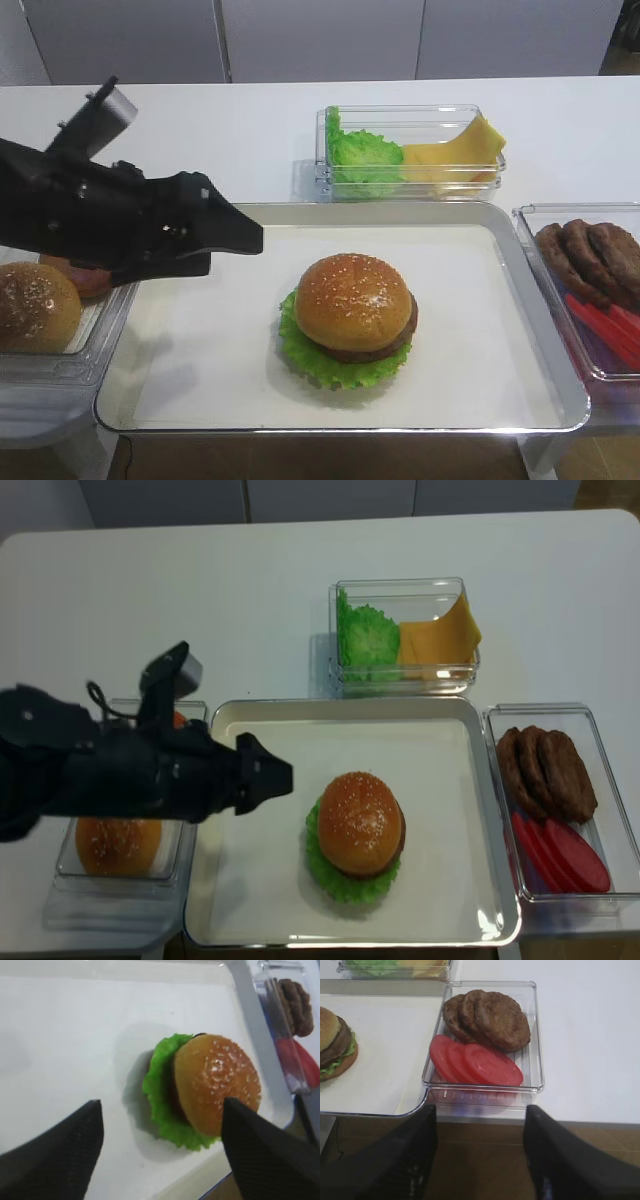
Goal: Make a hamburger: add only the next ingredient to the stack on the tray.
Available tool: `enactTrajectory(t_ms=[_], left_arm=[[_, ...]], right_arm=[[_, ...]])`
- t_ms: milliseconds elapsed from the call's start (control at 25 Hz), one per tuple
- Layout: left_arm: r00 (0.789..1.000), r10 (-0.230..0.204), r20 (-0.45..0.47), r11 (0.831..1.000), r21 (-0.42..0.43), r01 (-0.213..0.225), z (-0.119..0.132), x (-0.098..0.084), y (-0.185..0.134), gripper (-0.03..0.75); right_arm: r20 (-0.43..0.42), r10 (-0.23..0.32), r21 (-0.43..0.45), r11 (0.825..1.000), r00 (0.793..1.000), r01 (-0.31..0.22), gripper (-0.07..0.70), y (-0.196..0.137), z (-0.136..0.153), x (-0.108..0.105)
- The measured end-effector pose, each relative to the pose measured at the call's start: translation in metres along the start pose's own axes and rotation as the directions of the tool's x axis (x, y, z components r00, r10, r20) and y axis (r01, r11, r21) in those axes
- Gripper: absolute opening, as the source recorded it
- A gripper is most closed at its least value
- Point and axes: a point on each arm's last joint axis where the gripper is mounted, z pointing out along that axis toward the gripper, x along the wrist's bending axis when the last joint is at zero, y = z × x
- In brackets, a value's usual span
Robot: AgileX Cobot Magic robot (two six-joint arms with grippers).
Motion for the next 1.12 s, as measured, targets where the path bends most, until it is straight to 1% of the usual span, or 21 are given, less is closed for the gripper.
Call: enactTrajectory(t_ms=[40,80,120,200,240,320,400,440,520,640,800,840,880,920,1000,1120], left_arm=[[0.999,0.009,-0.032,1.0,0.016,-0.009,-0.008,-0.001,0.0,0.538],[0.996,0.032,-0.08,0.999,0.034,-0.029,-0.016,-0.001,0.0,0.538],[0.99,0.064,-0.128,0.997,0.061,-0.056,-0.025,-0.001,-0.002,0.538],[0.971,0.088,-0.222,0.992,0.104,-0.066,-0.04,0.0,-0.006,0.538],[0.957,0.111,-0.269,0.99,0.114,-0.083,-0.048,0.0,-0.008,0.538],[0.931,0.136,-0.338,0.986,0.136,-0.095,-0.063,0.001,-0.015,0.538],[0.906,0.163,-0.391,0.984,0.131,-0.121,-0.08,-0.002,-0.022,0.538],[0.896,0.166,-0.412,0.984,0.123,-0.126,-0.087,-0.003,-0.025,0.537],[0.882,0.164,-0.441,0.986,0.081,-0.142,-0.105,-0.008,-0.034,0.535],[0.856,0.141,-0.497,0.988,0.014,-0.154,-0.132,-0.014,-0.049,0.534],[0.806,0.106,-0.582,0.982,-0.065,-0.177,-0.168,-0.017,-0.074,0.533],[0.792,0.102,-0.602,0.981,-0.071,-0.18,-0.174,-0.016,-0.081,0.533],[0.783,0.096,-0.614,0.978,-0.086,-0.187,-0.18,-0.016,-0.09,0.533],[0.779,0.092,-0.621,0.976,-0.1,-0.194,-0.184,-0.014,-0.099,0.533],[0.78,0.083,-0.62,0.97,-0.131,-0.207,-0.19,-0.012,-0.114,0.533],[0.792,0.059,-0.607,0.955,-0.197,-0.222,-0.196,-0.009,-0.136,0.533]], right_arm=[[0.0,0.0,0.0,1.0,1.0,0.0,0.416,0.0,0.0,0.0],[0.0,0.0,0.0,1.0,1.0,0.0,0.416,0.0,0.0,0.0],[0.0,0.0,0.0,1.0,1.0,0.0,0.416,0.0,0.0,0.0],[0.001,0.006,0.0,1.0,1.0,-0.006,0.416,0.0,0.0,0.0],[0.001,0.006,0.0,1.0,1.0,-0.006,0.416,0.0,0.0,0.0],[0.001,0.006,0.0,1.0,1.0,-0.006,0.416,0.0,0.0,0.0],[0.001,0.006,0.0,1.0,1.0,-0.006,0.416,0.0,0.0,0.0],[0.001,0.006,0.0,1.0,1.0,-0.006,0.416,0.0,0.0,0.0],[0.001,0.006,0.0,1.0,1.0,-0.006,0.416,0.0,0.0,0.0],[0.001,0.006,0.0,1.0,1.0,-0.006,0.416,0.0,0.0,0.0],[0.001,0.006,0.0,1.0,1.0,-0.006,0.416,0.0,0.0,0.0],[0.001,0.006,0.0,1.0,1.0,-0.006,0.416,0.0,0.0,0.0],[0.001,0.006,0.0,1.0,1.0,-0.006,0.416,0.0,0.0,0.0],[0.001,0.006,0.0,1.0,1.0,-0.006,0.416,0.0,0.0,0.0],[0.001,0.006,0.0,1.0,1.0,-0.006,0.416,0.0,0.0,0.0],[0.002,0.005,0.0,1.0,1.0,-0.005,0.416,0.0,0.0,0.0]])
